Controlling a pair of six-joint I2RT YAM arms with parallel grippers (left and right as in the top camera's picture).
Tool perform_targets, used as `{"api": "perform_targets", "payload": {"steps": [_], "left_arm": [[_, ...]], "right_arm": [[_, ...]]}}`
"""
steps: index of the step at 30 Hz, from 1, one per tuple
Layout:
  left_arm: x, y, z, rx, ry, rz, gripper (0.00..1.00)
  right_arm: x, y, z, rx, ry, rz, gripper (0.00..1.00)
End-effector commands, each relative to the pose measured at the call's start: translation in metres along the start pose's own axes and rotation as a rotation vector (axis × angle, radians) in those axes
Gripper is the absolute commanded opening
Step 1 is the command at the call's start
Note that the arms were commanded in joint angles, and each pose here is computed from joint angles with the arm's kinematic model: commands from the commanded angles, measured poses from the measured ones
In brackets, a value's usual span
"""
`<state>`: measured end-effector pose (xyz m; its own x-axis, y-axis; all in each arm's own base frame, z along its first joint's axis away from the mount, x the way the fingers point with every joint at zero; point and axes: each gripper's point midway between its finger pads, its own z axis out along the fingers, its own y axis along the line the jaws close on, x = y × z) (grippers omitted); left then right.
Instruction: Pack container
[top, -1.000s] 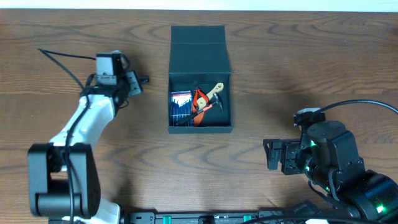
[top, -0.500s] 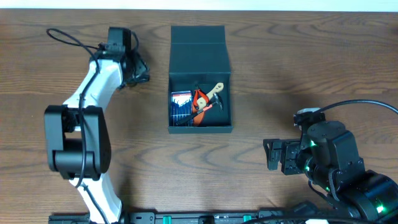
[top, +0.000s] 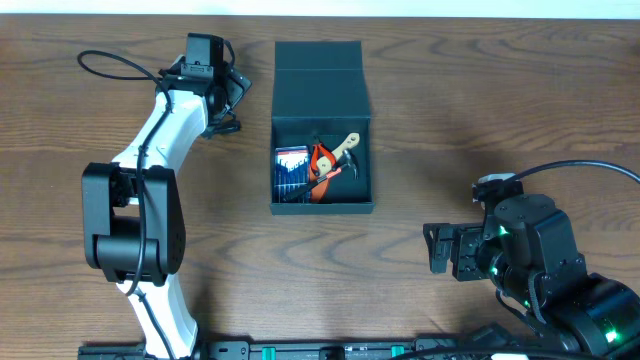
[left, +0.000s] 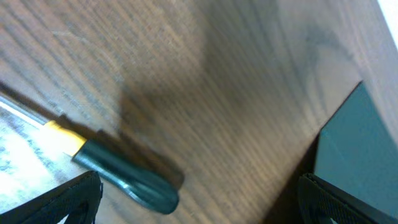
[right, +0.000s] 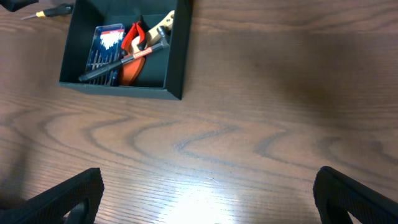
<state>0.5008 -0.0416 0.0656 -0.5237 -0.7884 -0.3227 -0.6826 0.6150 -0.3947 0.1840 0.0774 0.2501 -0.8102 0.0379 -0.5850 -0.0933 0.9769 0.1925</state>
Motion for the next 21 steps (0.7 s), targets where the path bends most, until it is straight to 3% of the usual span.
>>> {"api": "perform_targets", "payload": {"steps": [1,4,8,21], "left_arm": [[-0.006,-0.004,0.001,0.006,-0.018,-0.061,0.99],[0.000,-0.002,0.001,0.000,0.012,-0.090,0.99],[0.017,0.030,-0.003,-0.145,0.059,-0.368,0.99],[0.023,0.040,0.004,-0.201,0.060,-0.498,0.99]], "right_arm": [[0.000,-0.002,0.000,0.008,-0.001,-0.007,0.99],[0.000,-0.002,0.000,0.008,-0.001,-0.007,0.99],[0.000,-0.002,0.000,0.008,-0.001,-0.007,0.99],[0.000,-0.002,0.000,0.008,-0.002,-0.007,0.99]]}}
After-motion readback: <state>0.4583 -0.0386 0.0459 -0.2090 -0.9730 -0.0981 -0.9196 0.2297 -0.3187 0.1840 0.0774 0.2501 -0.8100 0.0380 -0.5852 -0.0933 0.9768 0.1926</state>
